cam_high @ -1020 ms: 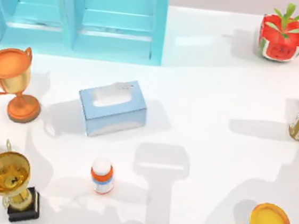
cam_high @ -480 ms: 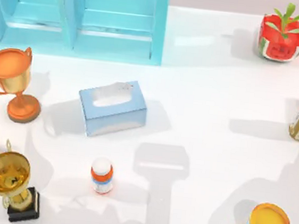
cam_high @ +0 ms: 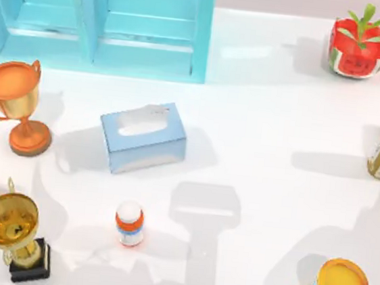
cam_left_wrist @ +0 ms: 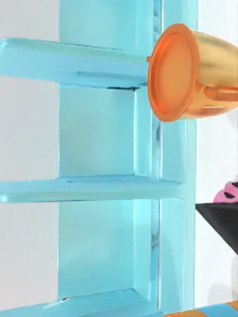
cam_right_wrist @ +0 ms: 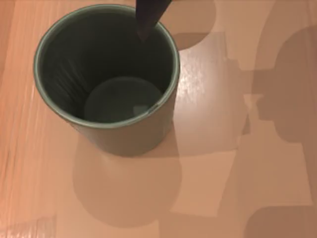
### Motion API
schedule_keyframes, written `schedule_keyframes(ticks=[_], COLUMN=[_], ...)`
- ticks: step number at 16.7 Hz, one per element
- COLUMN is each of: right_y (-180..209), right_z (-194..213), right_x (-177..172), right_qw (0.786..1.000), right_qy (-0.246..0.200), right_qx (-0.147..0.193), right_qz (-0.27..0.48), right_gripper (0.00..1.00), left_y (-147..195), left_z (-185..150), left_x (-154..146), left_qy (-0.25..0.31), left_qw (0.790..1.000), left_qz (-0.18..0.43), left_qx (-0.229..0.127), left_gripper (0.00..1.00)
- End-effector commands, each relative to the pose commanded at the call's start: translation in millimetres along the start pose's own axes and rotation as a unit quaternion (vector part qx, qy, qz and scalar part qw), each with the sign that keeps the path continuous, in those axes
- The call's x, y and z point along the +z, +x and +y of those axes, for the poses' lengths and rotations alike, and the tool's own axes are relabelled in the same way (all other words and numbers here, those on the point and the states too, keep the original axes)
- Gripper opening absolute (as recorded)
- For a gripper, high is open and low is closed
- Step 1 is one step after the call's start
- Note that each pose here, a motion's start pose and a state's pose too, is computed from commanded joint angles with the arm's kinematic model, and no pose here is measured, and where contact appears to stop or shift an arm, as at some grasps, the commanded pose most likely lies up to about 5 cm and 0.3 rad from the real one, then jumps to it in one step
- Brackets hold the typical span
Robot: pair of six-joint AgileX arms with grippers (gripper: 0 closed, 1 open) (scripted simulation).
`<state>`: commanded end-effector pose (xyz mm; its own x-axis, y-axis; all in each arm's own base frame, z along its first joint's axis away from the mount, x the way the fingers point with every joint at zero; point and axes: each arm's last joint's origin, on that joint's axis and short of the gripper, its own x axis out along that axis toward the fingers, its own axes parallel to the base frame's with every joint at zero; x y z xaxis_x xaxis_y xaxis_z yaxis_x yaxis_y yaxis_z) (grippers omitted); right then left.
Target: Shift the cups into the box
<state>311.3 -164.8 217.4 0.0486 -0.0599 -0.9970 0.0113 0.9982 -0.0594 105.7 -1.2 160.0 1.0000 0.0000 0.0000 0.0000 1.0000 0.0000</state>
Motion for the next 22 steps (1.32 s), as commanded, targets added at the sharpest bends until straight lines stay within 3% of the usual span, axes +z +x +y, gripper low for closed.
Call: schedule_keyframes(ticks=[2,12,22], right_y=[0.0,-4.8,-93.4], right_z=[0.0,-1.2,-6.9], right_x=[0.0,0.4,5.4], right_qw=[1.0,1.0,1.0], right_qy=[0.0,0.001,0.001], right_qx=[0.0,-0.002,-0.001], right_qz=[0.0,-0.002,0.0], right_gripper=[1.0,1.0,1.0], left_y=[0.0,0.0,0.0], left_z=[0.0,0.0,0.0], left_x=[0.0,0.0,0.0], left_qy=[0.0,0.0,0.0], left_qw=[1.0,1.0,1.0], left_qz=[0.0,0.0,0.0], left_qx=[0.0,0.0,0.0], left_gripper=[1.0,1.0,1.0])
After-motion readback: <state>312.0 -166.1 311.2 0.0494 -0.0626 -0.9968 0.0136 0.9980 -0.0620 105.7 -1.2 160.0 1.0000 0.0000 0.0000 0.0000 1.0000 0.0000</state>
